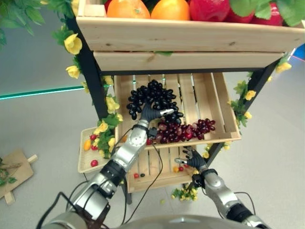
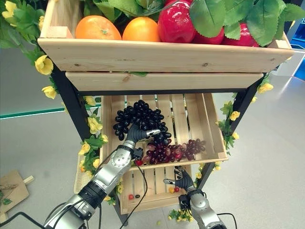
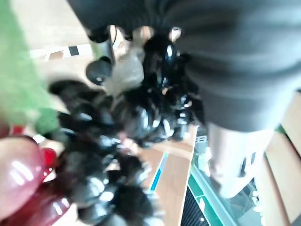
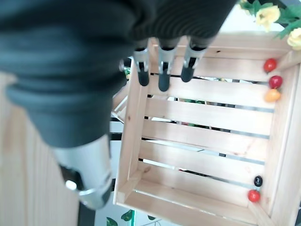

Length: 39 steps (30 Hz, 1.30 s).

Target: Pick up the fruits from the basket on one side to the basket on the other side

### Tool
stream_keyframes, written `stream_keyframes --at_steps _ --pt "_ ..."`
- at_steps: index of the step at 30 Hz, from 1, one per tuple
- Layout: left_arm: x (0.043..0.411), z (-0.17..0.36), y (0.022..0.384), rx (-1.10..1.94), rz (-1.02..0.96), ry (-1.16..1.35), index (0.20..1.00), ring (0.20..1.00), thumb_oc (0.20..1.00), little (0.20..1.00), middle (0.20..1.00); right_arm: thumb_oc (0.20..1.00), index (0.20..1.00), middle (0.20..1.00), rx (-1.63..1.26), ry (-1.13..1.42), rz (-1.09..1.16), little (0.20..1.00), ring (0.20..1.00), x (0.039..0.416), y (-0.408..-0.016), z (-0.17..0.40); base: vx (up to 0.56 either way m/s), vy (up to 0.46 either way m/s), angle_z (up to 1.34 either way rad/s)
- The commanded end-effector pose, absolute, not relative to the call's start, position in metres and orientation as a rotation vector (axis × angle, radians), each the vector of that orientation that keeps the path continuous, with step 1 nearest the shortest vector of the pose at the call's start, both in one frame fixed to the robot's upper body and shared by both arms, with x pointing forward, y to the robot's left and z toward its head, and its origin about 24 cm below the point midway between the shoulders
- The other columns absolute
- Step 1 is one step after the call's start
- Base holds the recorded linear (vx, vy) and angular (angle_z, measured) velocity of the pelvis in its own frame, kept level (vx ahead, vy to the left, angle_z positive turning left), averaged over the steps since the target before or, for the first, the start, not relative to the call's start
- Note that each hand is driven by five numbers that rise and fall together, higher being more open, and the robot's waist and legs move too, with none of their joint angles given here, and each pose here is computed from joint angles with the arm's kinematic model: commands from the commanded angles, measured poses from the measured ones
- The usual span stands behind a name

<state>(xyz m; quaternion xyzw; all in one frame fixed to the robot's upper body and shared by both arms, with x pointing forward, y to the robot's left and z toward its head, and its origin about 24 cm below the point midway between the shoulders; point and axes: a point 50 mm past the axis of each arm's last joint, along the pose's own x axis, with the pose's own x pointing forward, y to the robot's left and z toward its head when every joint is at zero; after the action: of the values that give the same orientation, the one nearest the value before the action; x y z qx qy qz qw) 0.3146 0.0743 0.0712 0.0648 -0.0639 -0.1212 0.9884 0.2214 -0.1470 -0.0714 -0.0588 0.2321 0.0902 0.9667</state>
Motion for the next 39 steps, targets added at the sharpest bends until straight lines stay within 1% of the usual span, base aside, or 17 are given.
stream_keyframes --at_steps 1,8,15,16,17,20,21,22,23,24,26,27,28,29,30,34,39 --pt "0.347 0.106 0.075 0.219 -0.190 -0.246 1.000 1.000 1.000 1.000 1.000 1.000 1.000 1.000 -0.131 0.231 0.206 1.000 1.000 0.265 -0.138 -0.026 0.00 0.000 0.00" --pt "0.348 0.101 0.081 0.250 -0.181 -0.222 1.000 1.000 1.000 1.000 1.000 1.000 1.000 1.000 -0.139 0.242 0.200 1.000 1.000 0.265 -0.140 -0.028 0.00 0.000 0.00" --pt "0.348 0.091 0.084 0.322 -0.219 -0.166 1.000 1.000 1.000 1.000 1.000 1.000 1.000 1.000 -0.147 0.257 0.198 1.000 1.000 0.264 -0.144 -0.030 0.00 0.000 0.00" --pt "0.349 0.078 0.089 0.402 -0.245 -0.096 1.000 1.000 1.000 1.000 1.000 1.000 1.000 1.000 -0.153 0.265 0.188 1.000 1.000 0.264 -0.148 -0.030 0.00 0.000 0.00" --pt "0.349 0.079 0.089 0.402 -0.245 -0.096 1.000 1.000 1.000 1.000 1.000 1.000 1.000 1.000 -0.153 0.265 0.188 1.000 1.000 0.264 -0.148 -0.030 0.00 0.000 0.00" --pt "0.359 0.091 0.099 0.573 -0.223 -0.123 1.000 1.000 1.000 1.000 1.000 1.000 1.000 1.000 -0.163 0.274 0.196 1.000 1.000 0.262 -0.152 -0.031 -0.01 0.006 0.02" --pt "0.359 0.091 0.099 0.573 -0.223 -0.124 1.000 1.000 1.000 1.000 1.000 1.000 1.000 1.000 -0.163 0.274 0.196 1.000 1.000 0.262 -0.152 -0.031 -0.01 0.002 0.05" --pt "0.368 0.103 0.108 0.717 -0.200 -0.155 1.000 1.000 1.000 1.000 1.000 1.000 1.000 1.000 -0.172 0.279 0.204 1.000 1.000 0.260 -0.155 -0.032 -0.01 0.003 0.04" --pt "0.371 0.107 0.112 0.772 -0.190 -0.162 1.000 1.000 1.000 1.000 1.000 1.000 1.000 1.000 -0.173 0.282 0.210 1.000 1.000 0.259 -0.155 -0.032 -0.01 0.003 0.06" --pt "0.371 0.107 0.111 0.773 -0.190 -0.163 1.000 1.000 1.000 1.000 1.000 1.000 1.000 1.000 -0.173 0.281 0.210 1.000 1.000 0.259 -0.155 -0.032 0.00 0.002 0.09" --pt "0.380 0.125 0.121 1.031 -0.178 -0.225 1.000 1.000 1.000 1.000 1.000 1.000 1.000 1.000 -0.180 0.300 0.233 1.000 1.000 0.254 -0.157 -0.037 0.00 0.003 0.13" --pt "0.380 0.125 0.121 1.031 -0.178 -0.225 1.000 1.000 1.000 1.000 1.000 1.000 1.000 1.000 -0.180 0.300 0.233 1.000 1.000 0.254 -0.157 -0.037 0.00 0.007 0.06" --pt "0.385 0.132 0.127 1.233 -0.198 -0.240 1.000 1.000 1.000 1.000 1.000 1.000 1.000 1.000 -0.192 0.303 0.241 1.000 1.000 0.251 -0.160 -0.038 -0.03 0.000 0.01" --pt "0.385 0.133 0.127 1.234 -0.198 -0.240 1.000 1.000 1.000 1.000 1.000 1.000 1.000 1.000 -0.192 0.302 0.241 1.000 1.000 0.251 -0.160 -0.038 -0.04 0.001 0.00" --pt "0.388 0.139 0.128 1.358 -0.219 -0.255 1.000 1.000 1.000 1.000 1.000 1.000 1.000 1.000 -0.197 0.300 0.250 1.000 1.000 0.250 -0.161 -0.038 -0.04 -0.006 0.00" --pt "0.392 0.151 0.136 1.539 -0.226 -0.266 1.000 1.000 1.000 1.000 1.000 1.000 1.000 1.000 -0.204 0.319 0.266 1.000 1.000 0.245 -0.162 -0.042 0.00 0.000 0.00" --pt "0.393 0.153 0.140 1.573 -0.246 -0.255 1.000 1.000 1.000 1.000 1.000 1.000 1.000 1.000 -0.204 0.330 0.265 1.000 1.000 0.243 -0.165 -0.044 0.00 -0.001 0.01"
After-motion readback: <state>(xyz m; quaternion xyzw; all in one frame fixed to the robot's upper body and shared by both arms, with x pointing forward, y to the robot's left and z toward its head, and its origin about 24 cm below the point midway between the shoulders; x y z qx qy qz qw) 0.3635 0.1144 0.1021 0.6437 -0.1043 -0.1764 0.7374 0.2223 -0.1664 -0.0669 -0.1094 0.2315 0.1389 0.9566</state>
